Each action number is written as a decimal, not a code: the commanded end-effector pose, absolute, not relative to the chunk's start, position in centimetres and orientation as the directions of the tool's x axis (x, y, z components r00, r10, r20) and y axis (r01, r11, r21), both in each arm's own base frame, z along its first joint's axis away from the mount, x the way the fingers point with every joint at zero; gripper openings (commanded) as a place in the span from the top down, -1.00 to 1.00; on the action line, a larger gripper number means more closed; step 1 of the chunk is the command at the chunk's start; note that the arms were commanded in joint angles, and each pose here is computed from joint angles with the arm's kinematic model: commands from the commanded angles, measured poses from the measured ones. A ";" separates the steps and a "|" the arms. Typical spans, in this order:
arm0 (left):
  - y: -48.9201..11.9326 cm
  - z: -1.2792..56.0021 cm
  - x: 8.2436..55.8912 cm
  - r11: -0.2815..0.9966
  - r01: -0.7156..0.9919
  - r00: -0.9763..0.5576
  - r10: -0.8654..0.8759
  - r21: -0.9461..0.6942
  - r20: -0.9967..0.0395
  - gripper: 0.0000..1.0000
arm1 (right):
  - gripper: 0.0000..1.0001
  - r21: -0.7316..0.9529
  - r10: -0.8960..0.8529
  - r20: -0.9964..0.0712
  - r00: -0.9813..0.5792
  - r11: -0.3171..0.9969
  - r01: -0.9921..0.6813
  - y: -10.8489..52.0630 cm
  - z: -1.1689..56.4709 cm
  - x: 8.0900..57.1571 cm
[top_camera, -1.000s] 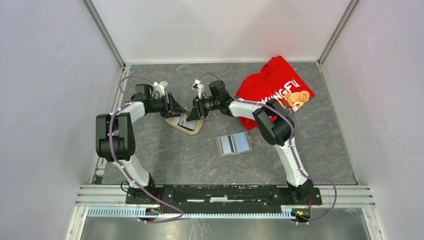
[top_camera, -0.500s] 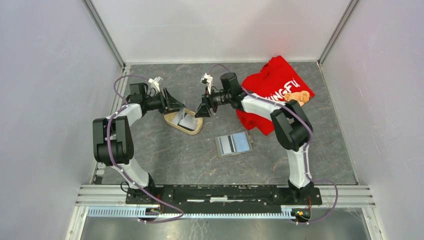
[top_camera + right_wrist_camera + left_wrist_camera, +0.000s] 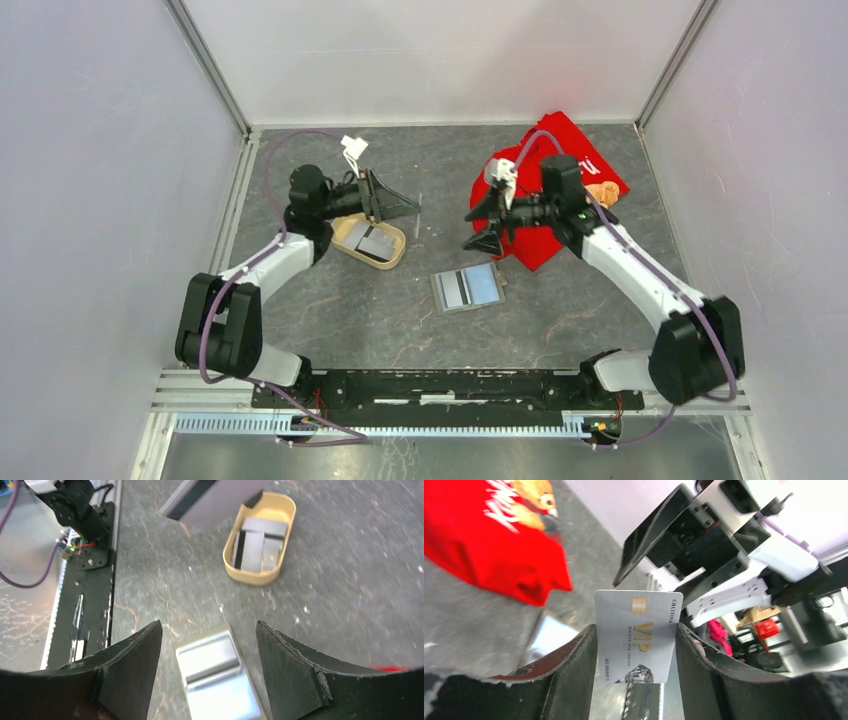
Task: Put the credit cards into the card holder
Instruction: Pick up the credit card from the storage box, then insert the credit card into the card holder.
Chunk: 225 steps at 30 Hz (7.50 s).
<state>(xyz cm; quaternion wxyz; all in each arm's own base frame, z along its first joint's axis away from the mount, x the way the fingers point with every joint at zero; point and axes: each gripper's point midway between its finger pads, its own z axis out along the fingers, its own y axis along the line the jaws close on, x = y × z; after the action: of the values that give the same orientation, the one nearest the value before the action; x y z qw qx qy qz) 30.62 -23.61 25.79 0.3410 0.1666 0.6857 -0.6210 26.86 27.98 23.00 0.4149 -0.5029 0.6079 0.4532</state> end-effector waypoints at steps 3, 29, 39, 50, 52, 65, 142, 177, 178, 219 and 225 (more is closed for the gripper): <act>-29.0 29.7 28.8 0.037 0.627 -0.719 -0.358 -0.778 -0.596 0.34 | -0.59 0.056 -0.164 -0.983 -0.084 0.171 -0.984 24.0 23.4 25.0; -32.5 22.1 30.6 0.483 0.237 -0.566 -0.637 -0.843 -0.524 0.48 | -0.50 0.317 -0.023 -0.936 -0.351 0.376 -0.870 24.8 22.0 29.0; -32.9 21.9 29.9 0.488 0.231 -0.567 -0.636 -0.842 -0.524 0.42 | 0.25 0.378 -0.067 -0.898 -0.434 0.385 -0.842 26.4 19.4 29.4; -29.5 26.3 27.1 0.549 0.453 -0.425 -0.560 -0.703 -0.711 -0.93 | 1.00 0.402 -0.058 -0.897 -0.439 0.310 -0.862 25.4 18.4 27.3; -27.8 27.5 26.3 0.577 0.493 -0.365 -0.542 -0.651 -0.757 -0.99 | 1.00 0.391 -0.034 -0.911 -0.412 0.253 -0.885 24.9 18.9 26.2; -27.6 27.9 16.8 0.117 0.783 -0.466 -0.540 -0.611 -0.701 -0.87 | 1.00 0.490 0.048 -0.871 -0.489 0.016 -0.872 24.6 23.0 21.0; -32.2 8.0 20.5 0.424 0.282 -0.951 0.003 -0.861 -0.310 0.96 | 0.35 0.371 -0.431 -0.741 -0.515 0.377 -0.849 20.4 5.1 24.5; -32.1 2.8 23.3 0.546 -0.030 -0.997 -0.079 -0.837 -0.016 0.97 | 0.49 0.374 -0.461 -0.657 -0.597 0.488 -0.788 19.2 2.1 25.2; -32.1 2.8 23.3 0.546 -0.029 -0.997 -0.078 -0.838 -0.016 0.96 | 0.50 0.375 -0.460 -0.657 -0.597 0.488 -0.788 19.3 2.1 25.2; -33.1 2.3 24.7 0.614 0.065 -0.893 -0.316 -0.787 -0.320 0.96 | 0.44 0.388 -0.453 -0.680 -0.576 0.444 -0.808 20.2 2.9 24.7; -34.2 1.8 23.4 0.598 0.042 -0.903 -0.320 -0.800 -0.287 0.96 | 0.19 0.405 -0.431 -0.717 -0.548 0.383 -0.830 21.0 4.4 24.3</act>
<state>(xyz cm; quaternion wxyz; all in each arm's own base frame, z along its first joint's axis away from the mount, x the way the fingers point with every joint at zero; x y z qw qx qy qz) 23.57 -34.41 3.09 0.1979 -0.0553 0.8637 -0.4602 23.64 20.14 2.63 0.2296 -0.3803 0.8141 0.3740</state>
